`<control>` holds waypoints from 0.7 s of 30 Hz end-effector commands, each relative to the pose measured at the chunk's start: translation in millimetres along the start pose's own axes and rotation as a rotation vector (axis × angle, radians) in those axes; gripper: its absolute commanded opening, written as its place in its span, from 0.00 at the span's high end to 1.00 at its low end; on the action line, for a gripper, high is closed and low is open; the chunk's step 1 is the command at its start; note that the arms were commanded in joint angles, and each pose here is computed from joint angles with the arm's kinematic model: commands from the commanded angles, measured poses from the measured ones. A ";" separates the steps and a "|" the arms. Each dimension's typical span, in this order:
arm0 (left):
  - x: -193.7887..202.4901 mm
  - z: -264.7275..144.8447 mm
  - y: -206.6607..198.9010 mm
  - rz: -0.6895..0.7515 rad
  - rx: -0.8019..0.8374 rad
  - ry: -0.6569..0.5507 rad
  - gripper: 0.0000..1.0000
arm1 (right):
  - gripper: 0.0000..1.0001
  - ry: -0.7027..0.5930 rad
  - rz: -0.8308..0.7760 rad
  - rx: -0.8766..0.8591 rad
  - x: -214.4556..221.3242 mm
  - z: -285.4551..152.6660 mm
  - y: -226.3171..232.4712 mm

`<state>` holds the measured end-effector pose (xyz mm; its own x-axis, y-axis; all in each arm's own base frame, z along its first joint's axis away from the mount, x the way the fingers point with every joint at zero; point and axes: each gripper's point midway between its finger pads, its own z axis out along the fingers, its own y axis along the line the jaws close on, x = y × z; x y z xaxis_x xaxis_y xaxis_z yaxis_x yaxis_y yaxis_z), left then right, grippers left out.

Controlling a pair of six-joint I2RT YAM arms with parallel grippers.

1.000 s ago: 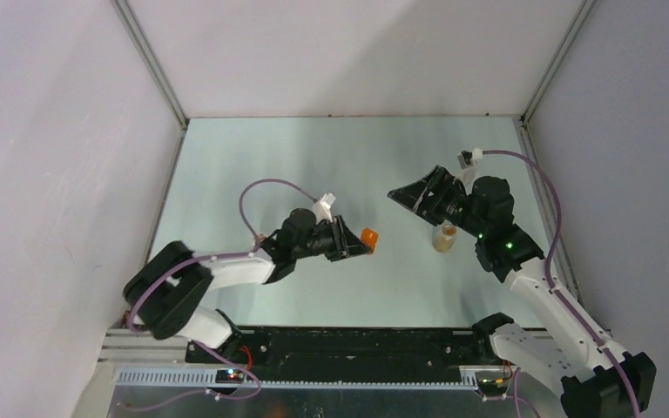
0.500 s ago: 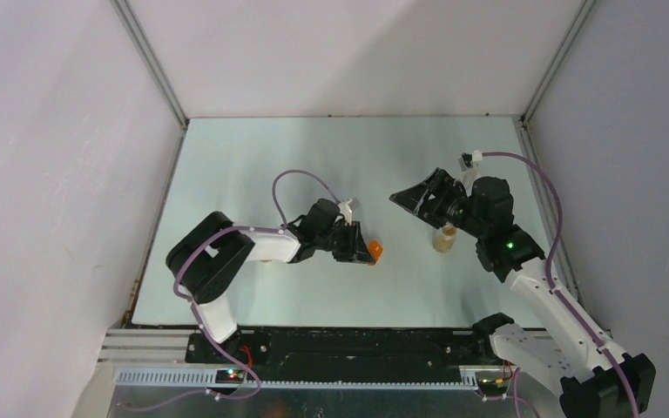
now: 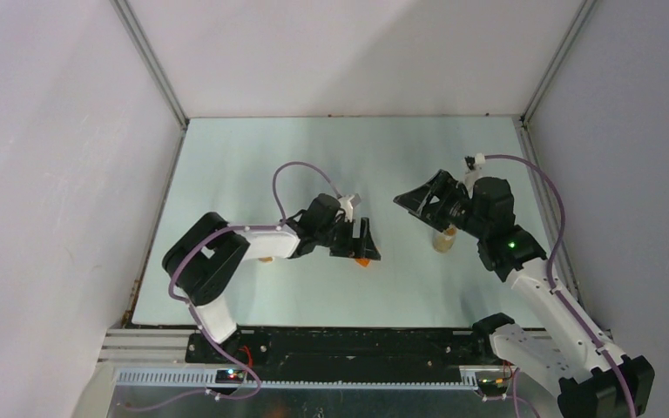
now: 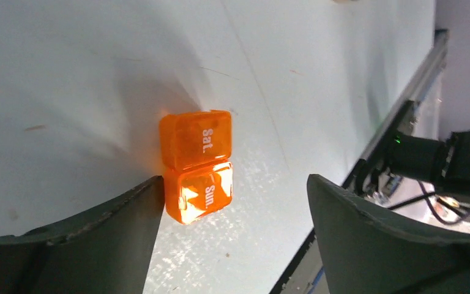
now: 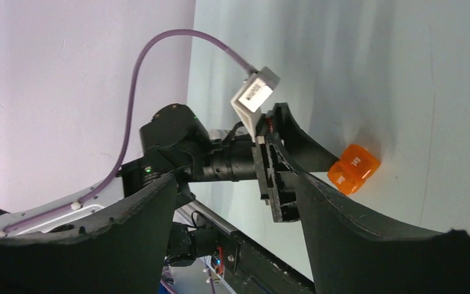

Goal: Sort the pills into containers

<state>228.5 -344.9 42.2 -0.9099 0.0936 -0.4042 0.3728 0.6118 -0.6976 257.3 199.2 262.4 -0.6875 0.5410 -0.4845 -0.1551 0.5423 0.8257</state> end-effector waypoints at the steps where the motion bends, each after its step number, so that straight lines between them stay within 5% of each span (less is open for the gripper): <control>1: 1.8 -19.4 47.2 0.043 -0.255 -0.007 0.02 | 0.25 -0.033 -0.004 0.020 -5.5 -8.1 -1.8; 10: -27.8 -85.0 26.7 0.127 -0.363 -0.168 0.01 | 0.24 -0.099 -0.069 0.191 -15.8 -33.9 -28.9; 21: -93.1 -325.0 -60.2 0.277 -0.482 -0.902 0.01 | 0.09 -0.435 -0.237 0.480 -80.0 -135.8 -30.5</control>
<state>241.5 -202.8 254.0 -0.4815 -0.1851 -0.8567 0.3633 0.8474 -0.3873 234.8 101.9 282.9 -0.4721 0.5587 -0.6819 0.0340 0.7845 0.6192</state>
